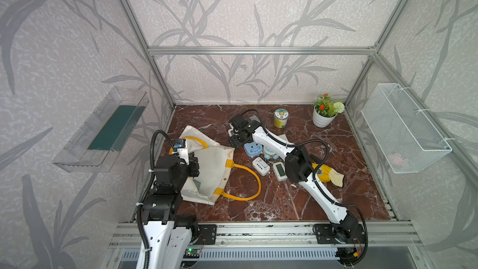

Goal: Take the alarm clock out of the canvas bag
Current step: Place the alarm at the center of the board.

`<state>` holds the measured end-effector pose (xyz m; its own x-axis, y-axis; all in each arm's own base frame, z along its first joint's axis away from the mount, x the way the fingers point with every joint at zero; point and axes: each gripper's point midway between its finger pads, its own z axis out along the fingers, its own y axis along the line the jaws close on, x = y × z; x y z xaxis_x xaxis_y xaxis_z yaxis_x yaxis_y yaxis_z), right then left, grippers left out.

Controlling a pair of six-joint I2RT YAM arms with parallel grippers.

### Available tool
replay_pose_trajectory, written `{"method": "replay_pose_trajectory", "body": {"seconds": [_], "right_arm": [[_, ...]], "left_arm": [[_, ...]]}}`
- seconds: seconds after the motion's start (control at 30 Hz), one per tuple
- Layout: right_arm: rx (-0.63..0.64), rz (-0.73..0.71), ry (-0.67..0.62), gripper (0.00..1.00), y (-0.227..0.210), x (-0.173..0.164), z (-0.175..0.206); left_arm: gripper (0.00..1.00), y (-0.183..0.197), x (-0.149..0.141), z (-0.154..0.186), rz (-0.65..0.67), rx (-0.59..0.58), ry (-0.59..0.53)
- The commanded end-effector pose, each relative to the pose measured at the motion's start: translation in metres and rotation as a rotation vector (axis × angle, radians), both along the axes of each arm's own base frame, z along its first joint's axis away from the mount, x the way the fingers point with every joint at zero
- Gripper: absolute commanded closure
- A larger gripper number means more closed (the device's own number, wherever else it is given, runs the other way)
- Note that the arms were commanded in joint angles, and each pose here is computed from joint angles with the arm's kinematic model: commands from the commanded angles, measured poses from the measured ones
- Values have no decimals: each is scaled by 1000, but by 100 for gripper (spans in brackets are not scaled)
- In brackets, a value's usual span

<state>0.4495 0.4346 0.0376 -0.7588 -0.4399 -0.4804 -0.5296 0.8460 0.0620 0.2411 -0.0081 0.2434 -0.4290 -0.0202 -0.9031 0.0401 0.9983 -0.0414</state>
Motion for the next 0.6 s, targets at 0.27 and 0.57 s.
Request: {"method": "replay_pose_trajectory", "body": {"seconds": [0.27, 0.57], "right_arm": [[213, -18, -153, 14, -6, -9, 115], [460, 109, -303, 20, -24, -66, 149]], "left_arm": [[100, -1, -2, 24, -15, 18, -62], [100, -4, -2, 25, -32, 18, -72]]}}
